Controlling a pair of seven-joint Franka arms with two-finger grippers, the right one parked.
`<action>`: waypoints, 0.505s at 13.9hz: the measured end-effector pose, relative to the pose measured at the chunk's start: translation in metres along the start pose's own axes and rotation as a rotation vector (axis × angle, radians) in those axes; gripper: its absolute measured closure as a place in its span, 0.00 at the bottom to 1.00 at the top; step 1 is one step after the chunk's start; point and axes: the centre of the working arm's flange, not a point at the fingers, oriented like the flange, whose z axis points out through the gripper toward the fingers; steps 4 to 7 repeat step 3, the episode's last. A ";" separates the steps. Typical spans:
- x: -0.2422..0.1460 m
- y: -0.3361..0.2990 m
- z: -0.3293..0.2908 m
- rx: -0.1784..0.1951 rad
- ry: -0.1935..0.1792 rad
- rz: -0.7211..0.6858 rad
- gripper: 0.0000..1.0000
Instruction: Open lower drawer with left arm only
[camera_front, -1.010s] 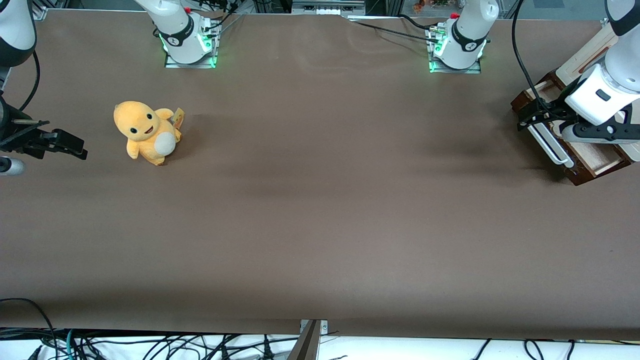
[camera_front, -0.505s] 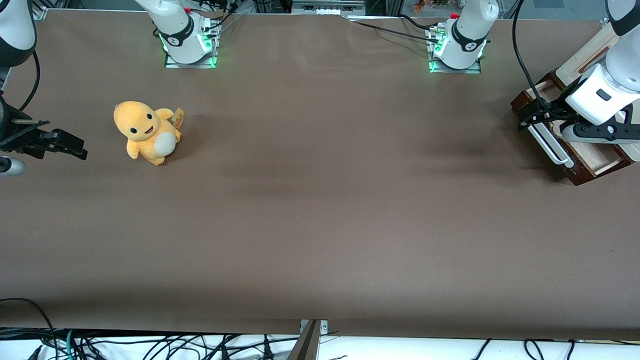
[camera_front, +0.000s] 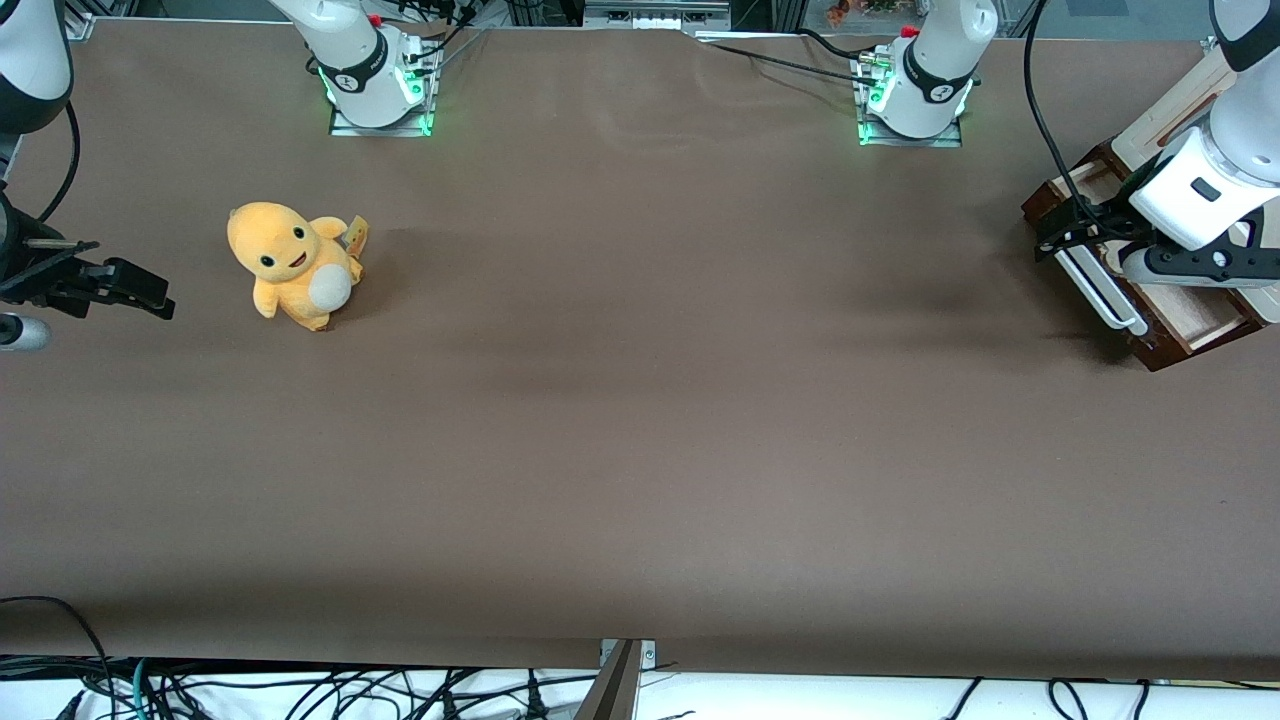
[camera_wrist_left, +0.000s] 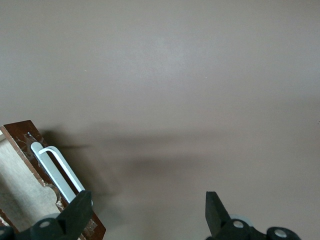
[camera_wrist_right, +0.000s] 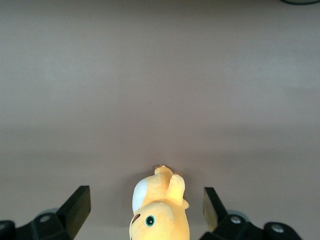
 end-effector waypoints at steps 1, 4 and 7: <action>0.000 0.000 0.000 0.000 0.000 0.000 0.00; 0.000 0.000 0.000 0.000 0.000 0.000 0.00; 0.000 0.000 0.000 0.000 0.000 0.000 0.00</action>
